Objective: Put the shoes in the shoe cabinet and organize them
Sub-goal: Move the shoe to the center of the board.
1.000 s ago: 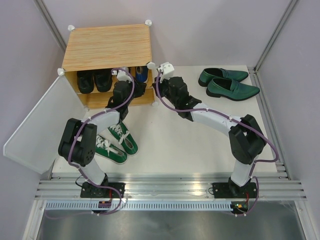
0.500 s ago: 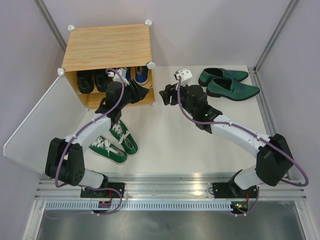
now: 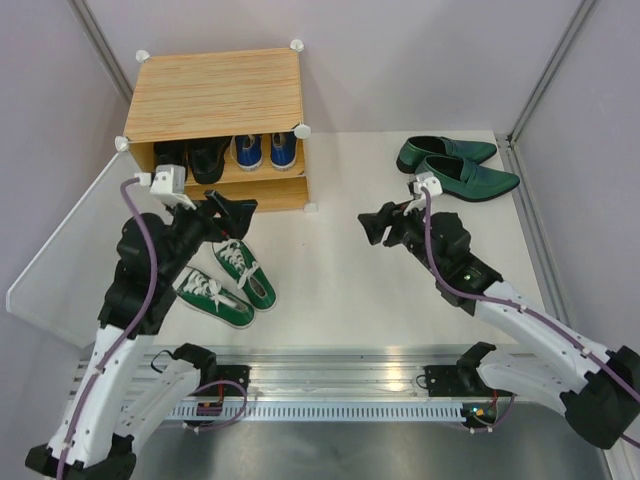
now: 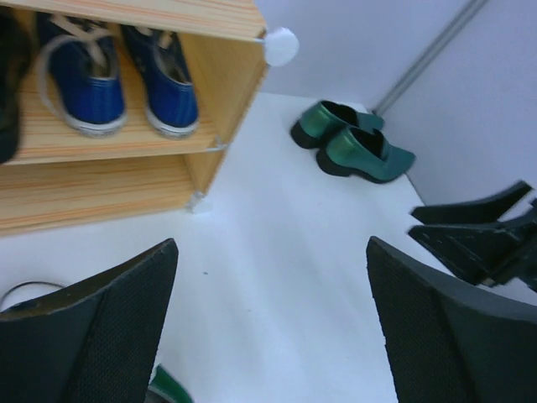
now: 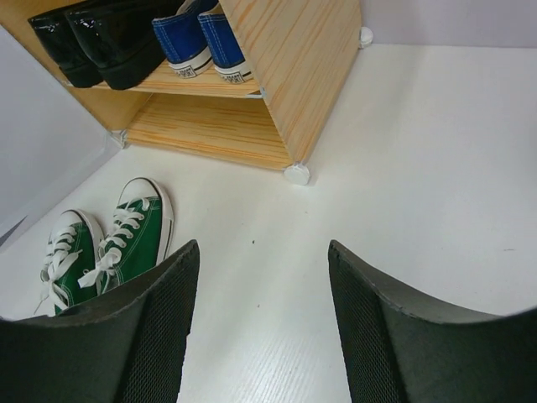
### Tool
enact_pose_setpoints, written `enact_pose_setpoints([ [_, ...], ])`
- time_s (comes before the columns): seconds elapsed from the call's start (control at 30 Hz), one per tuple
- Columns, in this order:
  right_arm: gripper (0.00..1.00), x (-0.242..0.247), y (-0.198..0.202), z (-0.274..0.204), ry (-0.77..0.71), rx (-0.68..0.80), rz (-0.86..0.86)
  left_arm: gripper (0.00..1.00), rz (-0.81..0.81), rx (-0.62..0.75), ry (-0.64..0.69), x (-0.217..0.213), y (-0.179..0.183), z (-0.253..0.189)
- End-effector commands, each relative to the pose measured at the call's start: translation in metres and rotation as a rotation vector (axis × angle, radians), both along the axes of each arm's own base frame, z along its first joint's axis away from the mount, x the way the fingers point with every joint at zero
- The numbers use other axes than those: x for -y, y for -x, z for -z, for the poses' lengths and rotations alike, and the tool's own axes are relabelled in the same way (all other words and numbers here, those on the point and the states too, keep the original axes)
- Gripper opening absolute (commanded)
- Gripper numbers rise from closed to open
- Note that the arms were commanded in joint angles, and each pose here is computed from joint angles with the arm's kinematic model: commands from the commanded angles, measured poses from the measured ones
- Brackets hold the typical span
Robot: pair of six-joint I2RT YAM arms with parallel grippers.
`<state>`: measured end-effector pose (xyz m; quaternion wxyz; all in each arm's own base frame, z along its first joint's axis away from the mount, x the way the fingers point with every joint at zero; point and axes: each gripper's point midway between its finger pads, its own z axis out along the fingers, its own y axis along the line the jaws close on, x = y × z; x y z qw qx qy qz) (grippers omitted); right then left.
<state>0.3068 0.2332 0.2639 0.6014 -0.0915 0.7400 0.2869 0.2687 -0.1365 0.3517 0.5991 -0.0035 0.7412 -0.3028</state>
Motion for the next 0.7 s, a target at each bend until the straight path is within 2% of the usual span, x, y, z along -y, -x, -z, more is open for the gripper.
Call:
enact_pose_setpoints([
  [0.0, 0.67, 0.019, 0.015, 0.008, -0.018, -0.028, 0.044, 0.96, -0.197, -0.02, -0.242, -0.054, 0.013, 0.029],
  [0.07, 0.67, 0.025, 0.027, 0.021, -0.018, -0.047, 0.035, 0.99, -0.294, -0.045, -0.303, -0.075, 0.013, 0.05],
  [0.17, 0.68, 0.017, 0.05, 0.047, -0.008, -0.104, -0.073, 1.0, -0.347, -0.066, -0.342, -0.088, 0.016, 0.072],
  [0.2, 0.68, 0.005, 0.065, 0.053, 0.005, -0.115, -0.189, 0.99, -0.362, -0.07, -0.349, -0.092, 0.016, 0.077],
  [0.27, 0.68, -0.01, 0.083, 0.069, 0.019, -0.15, -0.308, 0.99, -0.404, -0.088, -0.36, -0.099, 0.017, 0.092],
  [0.3, 0.68, -0.026, 0.099, 0.072, 0.031, -0.15, -0.395, 1.0, -0.408, -0.088, -0.363, -0.101, 0.019, 0.093],
  [0.4, 0.68, -0.061, 0.123, 0.084, 0.106, -0.125, -0.511, 0.99, -0.446, -0.034, -0.332, -0.109, 0.026, 0.079],
  [0.43, 0.68, -0.071, 0.122, 0.081, 0.125, -0.107, -0.518, 0.99, -0.453, -0.024, -0.326, -0.11, 0.027, 0.078],
  [0.5, 0.66, -0.095, 0.13, 0.104, 0.204, -0.143, -0.567, 0.99, -0.485, 0.007, -0.31, -0.116, 0.032, 0.072],
  [0.53, 0.65, -0.108, 0.126, 0.097, 0.217, -0.117, -0.566, 0.99, -0.508, 0.012, -0.301, -0.12, 0.034, 0.07],
  [0.57, 0.65, -0.121, 0.125, 0.116, 0.257, -0.148, -0.585, 0.99, -0.545, 0.025, -0.292, -0.128, 0.038, 0.067],
  [0.63, 0.63, -0.15, 0.132, 0.108, 0.26, -0.127, -0.639, 0.99, -0.565, 0.034, -0.28, -0.131, 0.041, 0.066],
  [0.67, 0.63, -0.161, 0.132, 0.127, 0.306, -0.151, -0.653, 0.99, -0.577, 0.039, -0.274, -0.133, 0.042, 0.065],
])
